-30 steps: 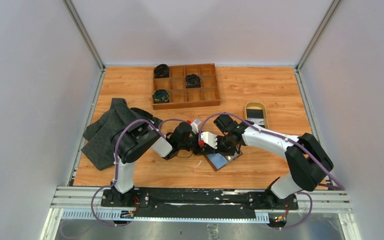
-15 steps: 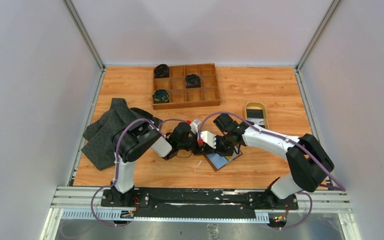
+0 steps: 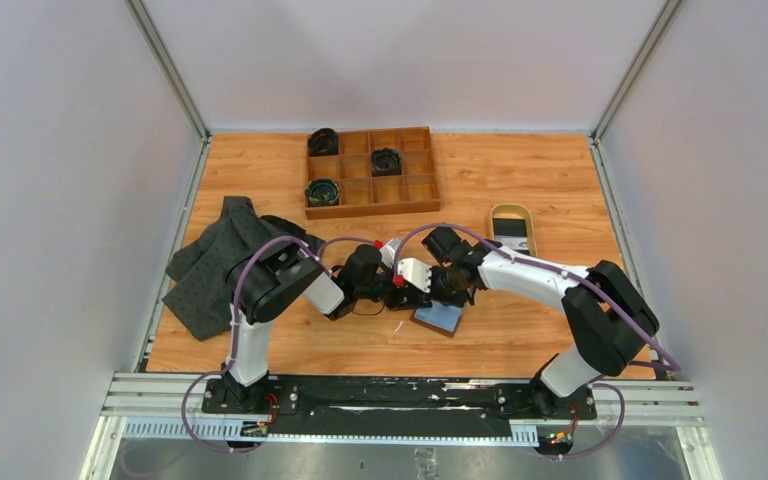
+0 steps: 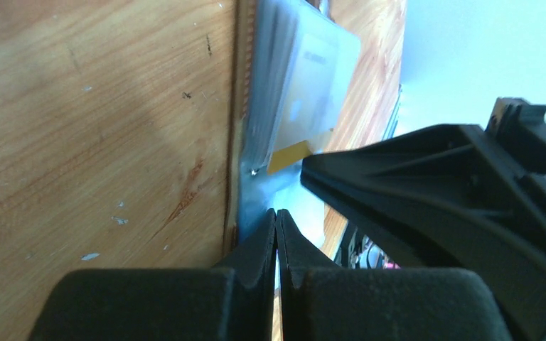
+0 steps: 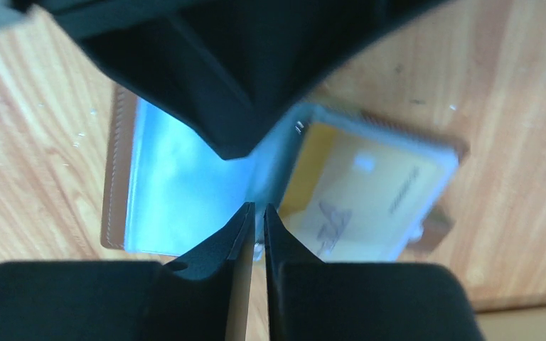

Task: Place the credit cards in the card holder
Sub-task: Insert the credit card into the card holder.

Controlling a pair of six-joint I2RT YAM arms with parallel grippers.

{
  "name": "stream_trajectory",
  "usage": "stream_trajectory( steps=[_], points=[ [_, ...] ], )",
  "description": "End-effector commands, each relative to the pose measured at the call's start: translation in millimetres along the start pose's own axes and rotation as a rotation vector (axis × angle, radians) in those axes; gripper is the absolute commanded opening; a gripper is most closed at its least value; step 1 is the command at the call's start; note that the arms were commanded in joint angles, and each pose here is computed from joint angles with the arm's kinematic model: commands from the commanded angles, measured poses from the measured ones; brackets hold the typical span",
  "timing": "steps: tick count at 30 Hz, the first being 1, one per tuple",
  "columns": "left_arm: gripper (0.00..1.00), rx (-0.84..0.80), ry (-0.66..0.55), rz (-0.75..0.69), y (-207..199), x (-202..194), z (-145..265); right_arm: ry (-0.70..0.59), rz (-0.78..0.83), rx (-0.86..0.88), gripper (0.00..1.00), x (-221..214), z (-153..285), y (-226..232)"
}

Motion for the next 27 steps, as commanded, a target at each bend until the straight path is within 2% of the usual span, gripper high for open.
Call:
stream_trajectory(
  steps=[1, 5, 8, 13, 15, 17, 19, 20, 23, 27],
  points=[
    [0.01, 0.159, 0.053, 0.043, 39.6, -14.4, 3.7, 0.055, -0.044, -0.111, 0.13, -11.0, 12.4, -11.8],
    [0.01, 0.155, 0.052, 0.042, 38.7, -12.6, 2.6, 0.016, -0.042, -0.063, 0.15, -7.9, 13.9, -7.7],
    [0.02, 0.135, 0.049, 0.032, 32.7, -9.4, 1.3, -0.079, -0.029, 0.031, 0.20, 0.4, 21.0, 1.3],
    [0.13, 0.074, 0.032, -0.003, 12.1, 0.8, 2.2, -0.265, -0.071, 0.088, 0.32, 3.8, 48.8, 0.7],
    [0.17, 0.042, 0.009, -0.027, -0.9, 7.1, 6.9, -0.322, -0.111, 0.053, 0.45, -1.4, 62.2, -7.1],
    [0.21, 0.024, -0.014, -0.059, -12.7, 12.6, 13.2, -0.362, -0.142, -0.008, 0.65, -7.7, 74.6, -15.6],
    [0.25, 0.015, -0.041, -0.094, -24.1, 16.6, 21.0, -0.378, -0.163, -0.083, 0.91, -13.3, 80.9, -26.6],
    [0.27, 0.011, -0.058, -0.121, -30.0, 18.2, 25.5, -0.377, -0.179, -0.111, 0.99, -15.8, 81.7, -32.5],
    [0.28, 0.013, -0.103, -0.177, -40.2, 16.5, 41.9, -0.362, -0.255, -0.124, 1.00, -16.7, 79.0, -51.9],
    [0.28, 0.032, -0.165, -0.201, -38.7, 4.7, 66.9, -0.340, -0.441, -0.065, 0.92, -18.0, 64.7, -80.2]
  ],
)
Point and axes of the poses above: each gripper's point midway between its finger pads, its own z axis back along the fingers, its own y axis along the line the jaws close on, x = y × z, the point moved 9 cm from there along z, back along the fingers, and after that the axes turned 3 degrees about z, right-handed, at the moved point
